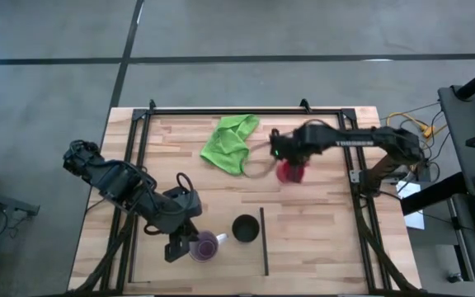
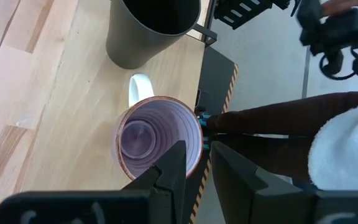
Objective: Stack small to large cups/mugs on shelf
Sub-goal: Put the red mug on the shelf
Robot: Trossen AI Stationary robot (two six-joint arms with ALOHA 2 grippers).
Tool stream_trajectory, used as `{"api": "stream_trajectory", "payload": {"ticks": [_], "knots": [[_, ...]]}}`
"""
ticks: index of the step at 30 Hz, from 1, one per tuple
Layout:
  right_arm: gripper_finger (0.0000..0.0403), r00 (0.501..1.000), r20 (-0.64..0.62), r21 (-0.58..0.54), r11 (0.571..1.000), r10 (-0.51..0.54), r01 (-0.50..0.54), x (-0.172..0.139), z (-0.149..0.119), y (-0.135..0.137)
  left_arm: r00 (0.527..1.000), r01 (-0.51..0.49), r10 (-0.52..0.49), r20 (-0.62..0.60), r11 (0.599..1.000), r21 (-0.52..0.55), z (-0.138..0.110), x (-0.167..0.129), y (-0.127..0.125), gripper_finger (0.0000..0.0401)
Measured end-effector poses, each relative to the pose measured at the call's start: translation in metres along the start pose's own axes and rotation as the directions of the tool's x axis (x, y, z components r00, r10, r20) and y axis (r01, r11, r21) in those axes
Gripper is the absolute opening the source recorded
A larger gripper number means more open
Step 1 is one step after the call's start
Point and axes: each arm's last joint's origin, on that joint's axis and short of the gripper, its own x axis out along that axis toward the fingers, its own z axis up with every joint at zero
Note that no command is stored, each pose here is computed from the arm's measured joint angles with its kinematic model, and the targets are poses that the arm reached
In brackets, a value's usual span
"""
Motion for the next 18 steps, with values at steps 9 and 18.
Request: {"api": "stream_trajectory", "payload": {"ticks": [9,18], "knots": [[0.0009,0.973,0.192,0.035,0.990,0.128,-0.137,-0.005,0.062,-0.017,0.993,-0.109,0.109,0.038,0.994,-0.002,0.002,0.000,0.009,0.0061],[0.0009,0.941,0.267,-0.037,0.978,0.207,-0.204,-0.028,0.120,0.007,0.937,-0.346,0.348,0.011,0.935,-0.079,-0.006,-0.004,0.028,0.0061]]}}
